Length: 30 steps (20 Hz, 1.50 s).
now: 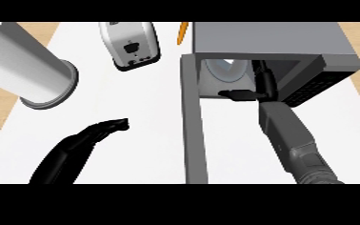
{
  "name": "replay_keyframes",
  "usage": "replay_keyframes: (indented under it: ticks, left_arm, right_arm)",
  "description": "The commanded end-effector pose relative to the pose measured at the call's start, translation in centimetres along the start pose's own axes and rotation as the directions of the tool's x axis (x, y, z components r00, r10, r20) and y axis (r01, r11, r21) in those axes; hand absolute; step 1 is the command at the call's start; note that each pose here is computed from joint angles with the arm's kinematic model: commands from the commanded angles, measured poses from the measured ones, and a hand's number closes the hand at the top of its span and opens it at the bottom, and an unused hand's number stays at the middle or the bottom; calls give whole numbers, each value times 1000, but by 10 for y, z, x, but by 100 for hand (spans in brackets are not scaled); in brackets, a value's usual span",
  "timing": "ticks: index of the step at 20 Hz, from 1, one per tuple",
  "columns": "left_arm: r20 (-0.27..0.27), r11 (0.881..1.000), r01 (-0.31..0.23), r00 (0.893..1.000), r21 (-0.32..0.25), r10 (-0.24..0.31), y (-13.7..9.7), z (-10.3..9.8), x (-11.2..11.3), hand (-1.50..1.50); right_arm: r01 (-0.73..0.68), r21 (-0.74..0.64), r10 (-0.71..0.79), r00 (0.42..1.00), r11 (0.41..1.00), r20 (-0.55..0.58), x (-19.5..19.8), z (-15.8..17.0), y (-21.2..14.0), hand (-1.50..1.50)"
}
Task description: Pick up the milk, place it into the microwave and close the microwave
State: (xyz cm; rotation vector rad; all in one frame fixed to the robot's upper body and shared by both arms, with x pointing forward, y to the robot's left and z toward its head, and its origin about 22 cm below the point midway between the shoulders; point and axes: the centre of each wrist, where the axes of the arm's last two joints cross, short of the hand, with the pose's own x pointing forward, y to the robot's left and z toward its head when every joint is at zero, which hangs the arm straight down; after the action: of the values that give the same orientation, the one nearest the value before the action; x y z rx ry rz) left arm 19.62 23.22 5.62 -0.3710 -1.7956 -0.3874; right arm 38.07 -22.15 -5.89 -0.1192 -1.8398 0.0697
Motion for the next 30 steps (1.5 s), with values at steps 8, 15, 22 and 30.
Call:
replay_keyframes:
  ticks: [8,15,22,30]
  left_arm:
    - [-83,995,19,996,-102,-27,-23,-43,-23,150]
    - [-156,954,81,979,-287,-130,-50,-50,-49,150]
    - [-164,924,31,981,-380,-100,-82,-53,-89,150]
    - [-156,848,89,968,-522,-198,-154,-67,-107,150]
  right_arm:
    - [52,68,-52,999,996,3,-31,68,-21,-150]
    - [42,77,-45,999,996,30,-23,102,-28,-150]
    - [-1,70,-3,998,998,61,16,142,-75,-150]
    - [19,9,-20,992,1000,127,77,161,-94,-150]
